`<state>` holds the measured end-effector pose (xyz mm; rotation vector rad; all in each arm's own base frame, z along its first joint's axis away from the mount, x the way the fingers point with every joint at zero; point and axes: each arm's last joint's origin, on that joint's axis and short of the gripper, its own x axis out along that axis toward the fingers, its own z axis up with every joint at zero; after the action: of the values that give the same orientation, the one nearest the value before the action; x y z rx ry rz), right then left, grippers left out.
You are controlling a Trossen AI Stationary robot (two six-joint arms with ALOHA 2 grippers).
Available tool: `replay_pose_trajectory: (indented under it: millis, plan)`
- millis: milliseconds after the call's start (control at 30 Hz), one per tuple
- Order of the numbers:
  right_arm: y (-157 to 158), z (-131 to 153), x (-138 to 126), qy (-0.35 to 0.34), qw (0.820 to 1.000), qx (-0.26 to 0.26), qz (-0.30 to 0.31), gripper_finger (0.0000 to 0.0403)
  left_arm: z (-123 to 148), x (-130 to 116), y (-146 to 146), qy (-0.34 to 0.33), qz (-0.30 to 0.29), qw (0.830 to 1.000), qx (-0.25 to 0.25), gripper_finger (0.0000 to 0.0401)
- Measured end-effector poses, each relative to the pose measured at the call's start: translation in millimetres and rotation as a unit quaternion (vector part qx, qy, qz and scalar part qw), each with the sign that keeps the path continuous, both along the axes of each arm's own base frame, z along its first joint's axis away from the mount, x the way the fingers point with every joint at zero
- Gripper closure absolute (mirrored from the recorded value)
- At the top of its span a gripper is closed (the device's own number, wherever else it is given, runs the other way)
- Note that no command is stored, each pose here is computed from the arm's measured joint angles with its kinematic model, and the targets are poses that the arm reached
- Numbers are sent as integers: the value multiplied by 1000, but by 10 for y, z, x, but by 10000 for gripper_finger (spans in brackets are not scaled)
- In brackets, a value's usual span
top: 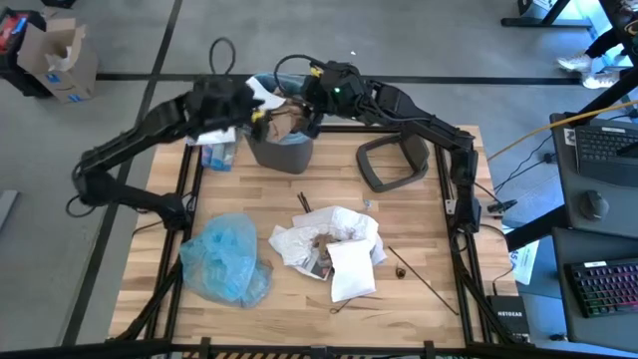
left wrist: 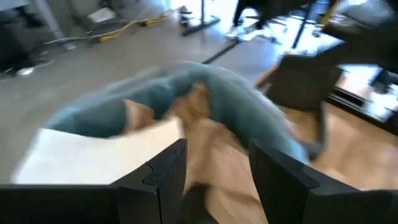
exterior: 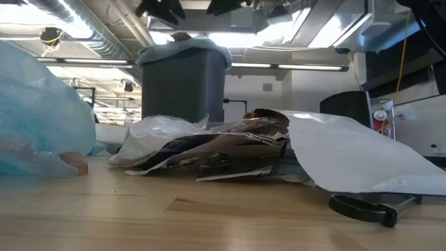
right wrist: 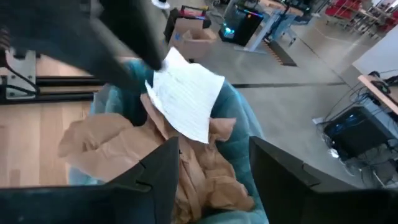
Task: Pick and place trash into bin
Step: Put the transparent cellophane and brown napkin into the trash bin
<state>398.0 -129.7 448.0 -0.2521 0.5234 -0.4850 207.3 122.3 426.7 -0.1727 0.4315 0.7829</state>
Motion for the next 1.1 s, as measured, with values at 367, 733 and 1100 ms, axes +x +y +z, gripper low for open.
replay_pose_trajectory:
  millis: [367,733,1100]
  plan:
    - [71,195,-286,23,1000,-14,11,219,-529,337,685,54,68,985,-149,235]
    - [71,17,-249,57,996,29,69,219,-1145,752,921,118,62,965,-224,235]
    - [67,-46,-235,81,993,16,80,219,-1677,835,1004,173,62,942,-281,235]
